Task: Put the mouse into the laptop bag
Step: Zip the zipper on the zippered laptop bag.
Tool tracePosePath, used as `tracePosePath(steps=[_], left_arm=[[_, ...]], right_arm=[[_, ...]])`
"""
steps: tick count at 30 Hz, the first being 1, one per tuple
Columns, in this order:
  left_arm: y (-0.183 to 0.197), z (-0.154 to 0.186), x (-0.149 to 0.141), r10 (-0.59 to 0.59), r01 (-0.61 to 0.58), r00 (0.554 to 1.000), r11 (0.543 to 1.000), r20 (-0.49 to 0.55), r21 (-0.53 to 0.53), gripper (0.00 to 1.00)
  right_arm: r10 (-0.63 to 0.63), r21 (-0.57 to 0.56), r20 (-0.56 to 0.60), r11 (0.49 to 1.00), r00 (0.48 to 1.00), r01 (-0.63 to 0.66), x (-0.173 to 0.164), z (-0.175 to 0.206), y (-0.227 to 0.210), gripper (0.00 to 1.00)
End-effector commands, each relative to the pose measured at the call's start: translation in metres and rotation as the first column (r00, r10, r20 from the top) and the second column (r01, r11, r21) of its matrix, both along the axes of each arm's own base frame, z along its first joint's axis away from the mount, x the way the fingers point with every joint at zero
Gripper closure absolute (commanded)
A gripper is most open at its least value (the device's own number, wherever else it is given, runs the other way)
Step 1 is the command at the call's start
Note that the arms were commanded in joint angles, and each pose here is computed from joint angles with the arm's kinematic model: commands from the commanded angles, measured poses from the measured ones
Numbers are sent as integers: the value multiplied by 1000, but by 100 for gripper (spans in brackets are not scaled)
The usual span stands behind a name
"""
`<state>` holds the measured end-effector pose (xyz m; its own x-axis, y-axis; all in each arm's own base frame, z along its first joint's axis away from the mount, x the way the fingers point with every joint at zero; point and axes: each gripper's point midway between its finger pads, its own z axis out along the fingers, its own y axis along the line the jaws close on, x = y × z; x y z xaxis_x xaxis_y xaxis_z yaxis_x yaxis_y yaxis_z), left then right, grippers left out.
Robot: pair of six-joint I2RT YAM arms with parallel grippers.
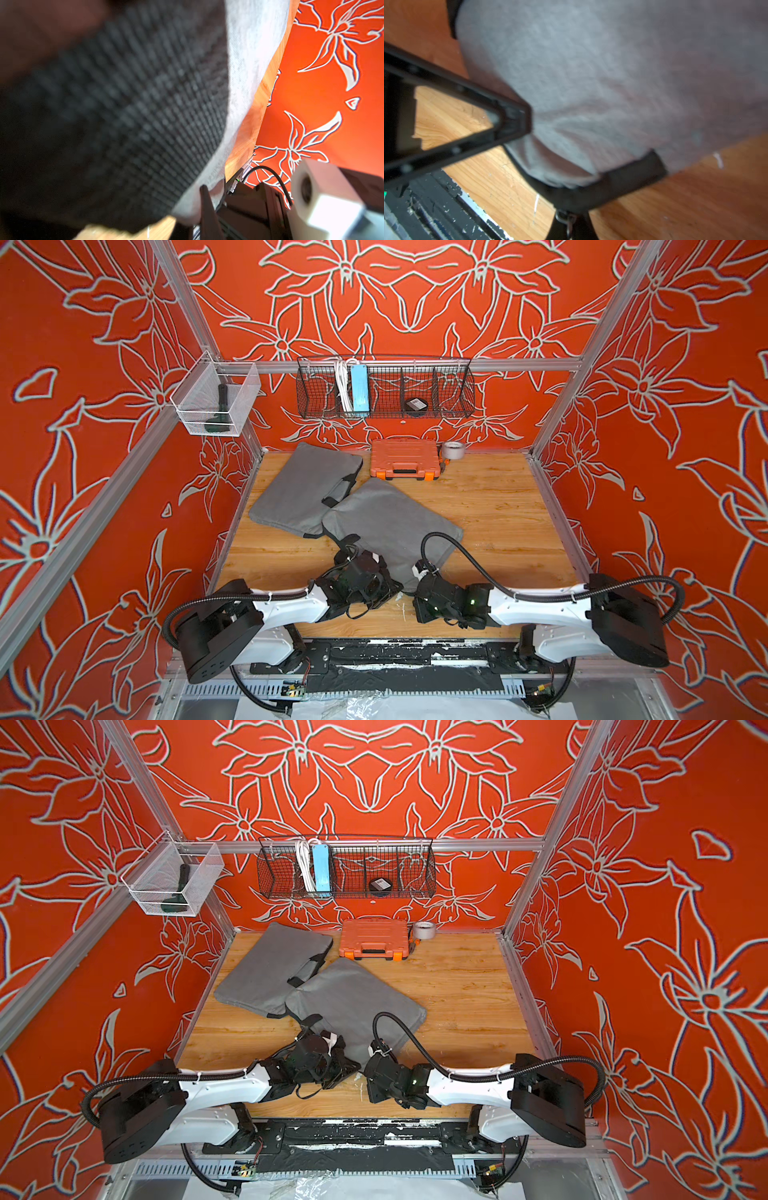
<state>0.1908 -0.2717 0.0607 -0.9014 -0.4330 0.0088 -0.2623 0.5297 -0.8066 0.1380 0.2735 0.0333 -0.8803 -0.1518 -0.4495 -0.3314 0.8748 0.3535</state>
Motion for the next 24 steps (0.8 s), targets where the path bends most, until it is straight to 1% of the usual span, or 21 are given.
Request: tracePosePath(steps=[1,6,11,13,16,20,21,22,23,24], left_arm=[[20,-4,10,63,-64,998,997,22,47,100],[24,2,9,75,-76,996,997,40,29,100],[20,6,7,56,-56,998,998,44,7,100],[17,7,6,40,-39,998,999,43,-4,100],[10,7,6,14,-14,999,1000,38,-15,100],[11,6,8,23,-23,999,1000,38,0,100],[13,5,8,28,-29,999,1000,34,11,100],[15,3,8,35,-35,999,999,30,22,100],[17,1,8,42,-43,999,999,28,34,100],[20,0,8,50,-51,998,998,28,46,100]], right_arm=[[-91,-105,-2,990,996,90,2,-20,-37,100],[-159,-124,-43,981,986,152,9,-30,-56,100],[-266,-146,-86,957,960,252,29,-34,-81,100],[-291,-141,-93,950,952,277,36,-33,-86,100],[-312,-147,-76,943,947,299,44,-27,-91,100],[-315,-173,-82,939,945,298,44,-27,-95,100],[-324,-185,-80,934,943,305,44,-26,-98,91],[-338,-201,-72,926,938,318,45,-25,-103,74],[-354,-213,-62,918,933,334,46,-24,-108,60],[-366,-216,-56,913,929,346,47,-21,-112,51]])
